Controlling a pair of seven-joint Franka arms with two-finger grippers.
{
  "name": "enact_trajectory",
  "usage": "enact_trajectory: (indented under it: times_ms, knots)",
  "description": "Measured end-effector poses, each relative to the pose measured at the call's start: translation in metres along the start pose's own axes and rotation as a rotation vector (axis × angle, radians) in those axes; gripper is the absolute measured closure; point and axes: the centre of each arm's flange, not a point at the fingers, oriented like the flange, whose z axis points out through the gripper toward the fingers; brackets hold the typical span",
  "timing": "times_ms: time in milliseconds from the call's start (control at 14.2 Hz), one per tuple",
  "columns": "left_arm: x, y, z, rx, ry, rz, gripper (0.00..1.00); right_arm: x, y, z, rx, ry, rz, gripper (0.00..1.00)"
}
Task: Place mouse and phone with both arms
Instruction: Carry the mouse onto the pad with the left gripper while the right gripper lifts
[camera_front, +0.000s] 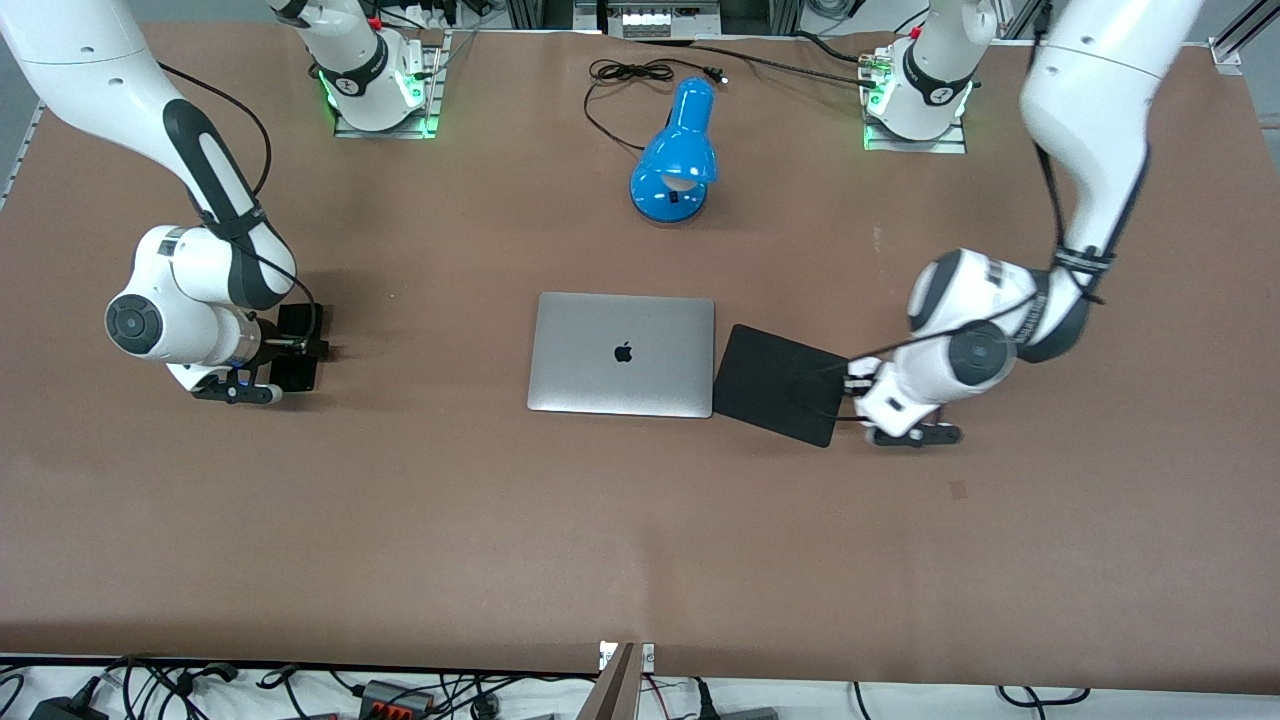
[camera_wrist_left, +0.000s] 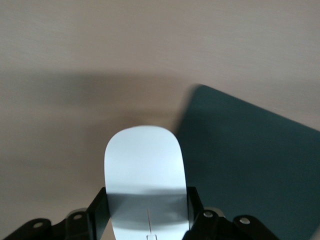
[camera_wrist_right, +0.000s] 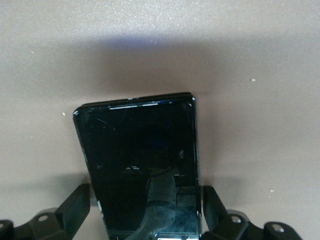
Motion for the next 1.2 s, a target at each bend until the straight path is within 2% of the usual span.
enact_trajectory:
  times_ms: [71,141,212,283,636,777,918,1060,1201]
  knots:
    - [-0.009,0.023,0.0,0.005,0.003,0.011,0.36,0.0,0.0,-0.001,0.0,-0.003,0.0,0.06]
    - [-0.016,0.039,0.002,0.009,0.003,0.026,0.36,-0.001,0.0,-0.001,0.0,-0.009,0.0,0.07]
    - [-0.02,0.048,0.003,0.009,0.005,0.035,0.36,-0.001,0.0,-0.002,0.0,-0.014,0.0,0.15]
    - [-0.022,0.055,0.006,0.004,0.012,0.043,0.36,-0.002,0.0,-0.006,-0.001,-0.02,0.0,0.19]
    - [-0.017,0.07,0.041,-0.04,0.037,0.04,0.35,-0.003,-0.003,-0.007,0.0,-0.053,-0.008,0.2]
    - [-0.017,0.073,0.047,-0.043,0.034,0.04,0.33,0.002,-0.019,-0.028,0.004,-0.082,-0.037,0.2]
    - [-0.016,0.074,0.045,-0.045,0.038,0.039,0.16,0.01,-0.055,-0.07,0.011,-0.084,-0.094,0.2]
    - [-0.007,0.067,0.032,-0.045,0.051,0.023,0.0,0.015,-0.093,-0.104,0.017,-0.046,-0.146,0.2]
    - [0.005,0.039,-0.007,-0.028,0.055,-0.02,0.0,0.014,-0.125,-0.112,0.01,-0.033,-0.135,0.2]
